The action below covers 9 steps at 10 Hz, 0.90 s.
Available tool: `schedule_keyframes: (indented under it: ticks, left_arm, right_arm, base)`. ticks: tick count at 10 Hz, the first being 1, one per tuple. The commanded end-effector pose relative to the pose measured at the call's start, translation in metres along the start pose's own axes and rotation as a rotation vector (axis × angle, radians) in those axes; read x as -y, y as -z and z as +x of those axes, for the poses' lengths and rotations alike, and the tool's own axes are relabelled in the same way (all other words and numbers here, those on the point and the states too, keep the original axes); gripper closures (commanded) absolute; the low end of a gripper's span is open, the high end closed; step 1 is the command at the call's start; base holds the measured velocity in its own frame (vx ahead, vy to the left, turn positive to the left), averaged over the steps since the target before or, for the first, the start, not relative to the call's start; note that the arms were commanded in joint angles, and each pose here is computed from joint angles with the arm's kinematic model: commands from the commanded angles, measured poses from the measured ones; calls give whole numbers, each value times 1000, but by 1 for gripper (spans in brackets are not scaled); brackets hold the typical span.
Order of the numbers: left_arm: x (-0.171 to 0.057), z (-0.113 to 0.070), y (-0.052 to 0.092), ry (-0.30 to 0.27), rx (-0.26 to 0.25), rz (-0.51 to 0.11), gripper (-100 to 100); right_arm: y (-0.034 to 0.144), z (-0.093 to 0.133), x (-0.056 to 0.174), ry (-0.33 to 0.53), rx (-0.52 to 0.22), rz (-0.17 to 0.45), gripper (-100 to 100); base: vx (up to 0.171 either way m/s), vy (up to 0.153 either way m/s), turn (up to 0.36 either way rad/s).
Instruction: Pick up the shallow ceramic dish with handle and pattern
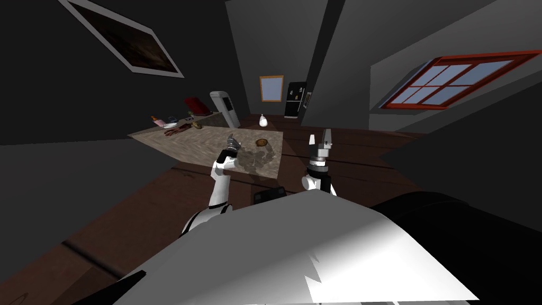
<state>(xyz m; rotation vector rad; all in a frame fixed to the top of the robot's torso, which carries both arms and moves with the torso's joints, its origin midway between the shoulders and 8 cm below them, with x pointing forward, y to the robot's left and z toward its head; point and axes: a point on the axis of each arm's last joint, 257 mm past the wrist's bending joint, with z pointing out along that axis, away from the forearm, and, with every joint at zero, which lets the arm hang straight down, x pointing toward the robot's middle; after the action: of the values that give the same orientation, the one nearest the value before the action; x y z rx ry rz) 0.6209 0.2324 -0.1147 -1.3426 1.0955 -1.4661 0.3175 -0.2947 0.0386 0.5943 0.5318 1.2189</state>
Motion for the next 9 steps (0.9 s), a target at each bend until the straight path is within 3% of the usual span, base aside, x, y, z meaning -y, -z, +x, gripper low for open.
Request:
schedule_keyframes:
  ticks: [1,4,8,9]
  left_arm:
    - [-11,1,-8,0,5,-33,-100]
    - [-23,10,-30,-8,6,-111,-100]
    - [-46,7,-41,-16,21,-186,-100]
    - [-49,13,-50,-27,19,-220,-100]
  right_arm:
    - [0,0,0,0,0,0,0]
    - [0,0,0,0,0,0,0]
    - [0,0,0,0,0,0,0]
    - [0,0,0,0,0,0,0]
  base:
    - [-18,0,-25]
    - [-15,-2,-46]
    - [-3,-8,-33]
    - [1,-13,-78]
